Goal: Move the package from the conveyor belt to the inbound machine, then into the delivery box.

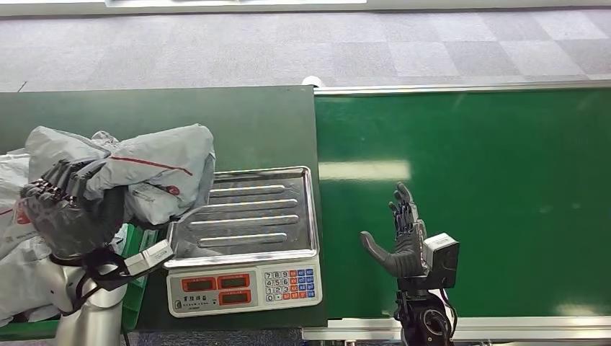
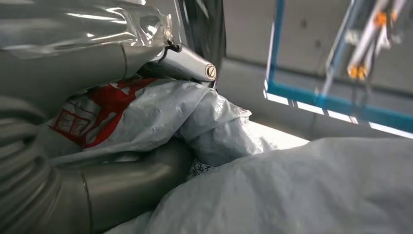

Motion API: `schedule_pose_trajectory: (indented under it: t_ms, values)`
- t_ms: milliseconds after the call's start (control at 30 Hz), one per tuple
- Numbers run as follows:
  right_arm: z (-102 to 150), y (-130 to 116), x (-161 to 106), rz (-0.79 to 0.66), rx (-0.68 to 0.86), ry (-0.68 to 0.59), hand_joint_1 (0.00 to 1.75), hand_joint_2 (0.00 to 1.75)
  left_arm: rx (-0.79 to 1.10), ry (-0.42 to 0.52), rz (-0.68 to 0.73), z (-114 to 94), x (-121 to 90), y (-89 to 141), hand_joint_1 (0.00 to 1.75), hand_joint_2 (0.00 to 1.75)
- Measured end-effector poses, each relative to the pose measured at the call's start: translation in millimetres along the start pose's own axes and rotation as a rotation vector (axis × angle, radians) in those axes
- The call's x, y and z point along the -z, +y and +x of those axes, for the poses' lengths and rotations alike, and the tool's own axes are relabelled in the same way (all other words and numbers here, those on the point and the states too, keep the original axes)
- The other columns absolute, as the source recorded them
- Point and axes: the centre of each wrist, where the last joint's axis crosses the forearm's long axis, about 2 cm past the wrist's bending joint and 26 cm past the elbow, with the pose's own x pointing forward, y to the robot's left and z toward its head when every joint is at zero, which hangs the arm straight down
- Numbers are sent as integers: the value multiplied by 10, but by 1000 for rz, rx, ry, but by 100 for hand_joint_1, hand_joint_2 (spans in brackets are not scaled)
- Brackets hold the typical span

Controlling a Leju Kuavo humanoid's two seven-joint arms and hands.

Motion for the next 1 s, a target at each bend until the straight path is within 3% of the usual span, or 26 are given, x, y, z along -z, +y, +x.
schedule_pose_trajectory:
  t_ms: [133,400,467,667,800,1000]
  values:
    - [0,8,0,2,-1,-1,0,175,112,7,35,-187,81,154,175,175]
    - [0,20,-1,5,0,-1,0,175,245,58,19,-412,43,267,175,175]
    - [0,22,0,4,0,-1,0,175,272,124,-6,-515,-20,234,175,175]
    - [-4,25,-8,5,-5,4,0,175,360,459,-167,-859,-449,127,175,175]
    - [0,27,1,9,-10,3,0,175,384,625,-256,-1005,-666,61,175,175]
    - [3,27,7,14,-16,4,0,175,425,769,-412,-1137,-861,-5,175,175]
